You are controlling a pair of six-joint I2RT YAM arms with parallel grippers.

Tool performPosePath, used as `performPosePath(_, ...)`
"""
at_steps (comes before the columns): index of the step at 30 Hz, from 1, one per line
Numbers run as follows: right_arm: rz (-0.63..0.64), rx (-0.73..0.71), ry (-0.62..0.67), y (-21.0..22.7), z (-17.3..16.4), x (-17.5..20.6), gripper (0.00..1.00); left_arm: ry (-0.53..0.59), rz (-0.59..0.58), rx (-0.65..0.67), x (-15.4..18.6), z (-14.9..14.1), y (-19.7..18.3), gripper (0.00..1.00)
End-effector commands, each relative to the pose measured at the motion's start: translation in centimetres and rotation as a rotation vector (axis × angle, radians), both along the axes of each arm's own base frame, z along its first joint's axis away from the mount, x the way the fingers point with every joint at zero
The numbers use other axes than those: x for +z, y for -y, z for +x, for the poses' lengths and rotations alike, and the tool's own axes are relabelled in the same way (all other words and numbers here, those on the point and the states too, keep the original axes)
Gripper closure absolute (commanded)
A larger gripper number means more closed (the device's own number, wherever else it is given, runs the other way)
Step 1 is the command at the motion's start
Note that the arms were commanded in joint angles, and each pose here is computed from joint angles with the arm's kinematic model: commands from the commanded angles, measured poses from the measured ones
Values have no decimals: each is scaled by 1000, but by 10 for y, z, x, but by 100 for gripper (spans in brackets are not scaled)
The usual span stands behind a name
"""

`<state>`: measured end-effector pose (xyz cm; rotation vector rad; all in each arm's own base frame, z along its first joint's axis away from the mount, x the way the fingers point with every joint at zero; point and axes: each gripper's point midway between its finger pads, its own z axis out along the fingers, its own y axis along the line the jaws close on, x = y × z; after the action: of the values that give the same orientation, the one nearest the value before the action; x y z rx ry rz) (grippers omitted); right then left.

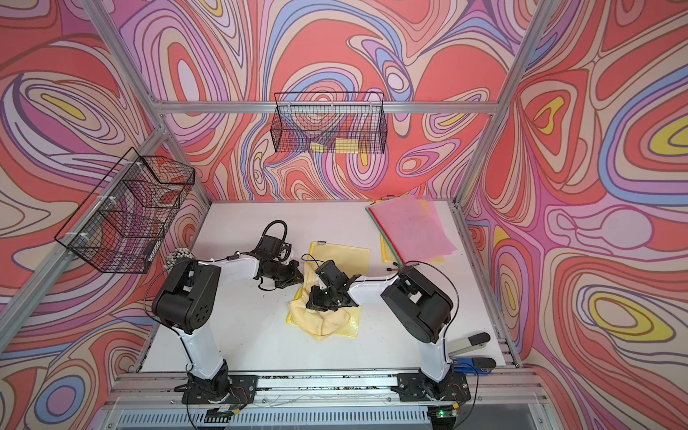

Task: Wipe the document bag
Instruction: Wipe the dirt from the document bag.

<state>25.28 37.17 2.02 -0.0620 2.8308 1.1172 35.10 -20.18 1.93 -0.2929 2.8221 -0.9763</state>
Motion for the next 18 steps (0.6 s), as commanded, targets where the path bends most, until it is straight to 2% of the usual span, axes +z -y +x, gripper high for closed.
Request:
performPosePath(1, -181, -63, -98, 46, -22, -35, 100, -45, 91, 32, -16, -5, -18, 100)
performPosePath(3, -247, -91, -87, 71, -20, -34, 100, -45, 96, 38, -16, -5, -21, 100)
performPosePath(11, -308, -261, -139, 181, -21, -39, 100, -60, 105, 72, -22, -10, -39, 100)
performPosePath(14, -303, -256, -107, 180, -11, -26, 100, -63, 126, 88, -23, -11, -43, 100)
performPosePath(18, -204, -207, -63, 130, -1, -2, 100, -51, 113, 110, -21, -10, -43, 100)
